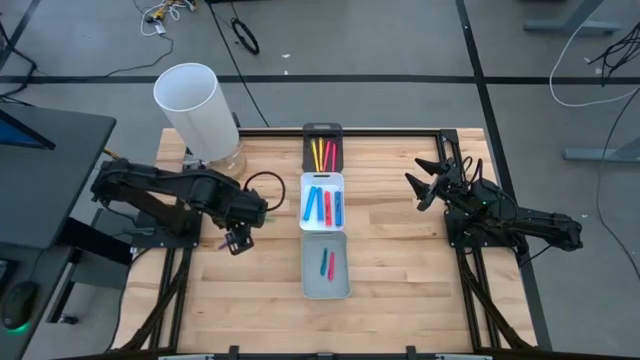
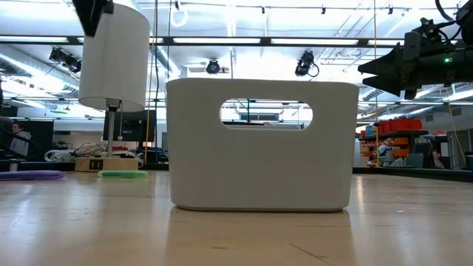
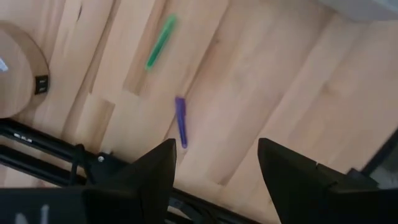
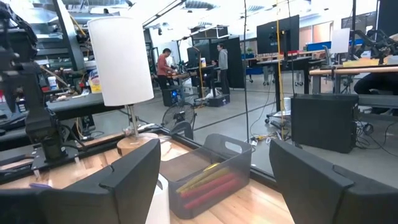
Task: Pick & Place Markers
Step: Put the violet pen into the gray bin
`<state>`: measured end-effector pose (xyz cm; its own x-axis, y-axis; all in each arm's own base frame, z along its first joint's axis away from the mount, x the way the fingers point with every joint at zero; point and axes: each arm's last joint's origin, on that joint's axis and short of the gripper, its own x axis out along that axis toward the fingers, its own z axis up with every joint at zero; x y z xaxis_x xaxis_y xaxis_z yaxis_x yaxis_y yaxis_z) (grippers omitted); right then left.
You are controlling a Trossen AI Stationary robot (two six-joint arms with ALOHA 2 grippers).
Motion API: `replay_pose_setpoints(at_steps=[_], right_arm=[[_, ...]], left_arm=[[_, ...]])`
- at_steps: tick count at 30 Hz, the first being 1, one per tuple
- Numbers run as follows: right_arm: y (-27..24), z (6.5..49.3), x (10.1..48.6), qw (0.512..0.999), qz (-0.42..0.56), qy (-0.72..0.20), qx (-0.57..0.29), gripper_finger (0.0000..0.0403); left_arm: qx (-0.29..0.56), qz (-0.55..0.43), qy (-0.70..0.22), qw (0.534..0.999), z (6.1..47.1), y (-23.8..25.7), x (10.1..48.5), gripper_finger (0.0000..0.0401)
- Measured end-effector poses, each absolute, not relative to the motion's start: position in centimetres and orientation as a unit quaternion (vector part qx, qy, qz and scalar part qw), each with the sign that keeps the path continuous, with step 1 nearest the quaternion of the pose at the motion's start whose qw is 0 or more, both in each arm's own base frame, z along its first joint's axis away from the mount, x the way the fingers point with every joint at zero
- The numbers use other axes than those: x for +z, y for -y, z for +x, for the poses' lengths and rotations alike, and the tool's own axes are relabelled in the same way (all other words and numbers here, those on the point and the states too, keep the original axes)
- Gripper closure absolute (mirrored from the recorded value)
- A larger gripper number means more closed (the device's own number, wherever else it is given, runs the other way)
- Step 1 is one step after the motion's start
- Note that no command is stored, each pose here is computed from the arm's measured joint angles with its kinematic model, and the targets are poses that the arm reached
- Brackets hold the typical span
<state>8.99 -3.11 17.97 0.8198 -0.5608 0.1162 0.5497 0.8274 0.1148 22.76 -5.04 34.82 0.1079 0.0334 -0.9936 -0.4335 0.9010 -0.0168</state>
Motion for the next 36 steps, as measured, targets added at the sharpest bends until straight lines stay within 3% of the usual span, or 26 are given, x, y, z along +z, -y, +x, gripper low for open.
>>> replay_pose_setpoints(at_steps=[27, 36], right_arm=[[3.1, 9.0, 18.0, 0.953, 0.038, 0.073, -0.291, 0.0101], [3.1, 9.0, 18.0, 0.953, 0.038, 0.072, -0.291, 0.0101]], left_arm=[[0.140, -0.198, -0.660, 0.711, 18.2, 3.7, 23.4, 0.0169], [0.168, -0.219, -0.659, 0.700, 16.9, 3.4, 19.1, 0.0169]])
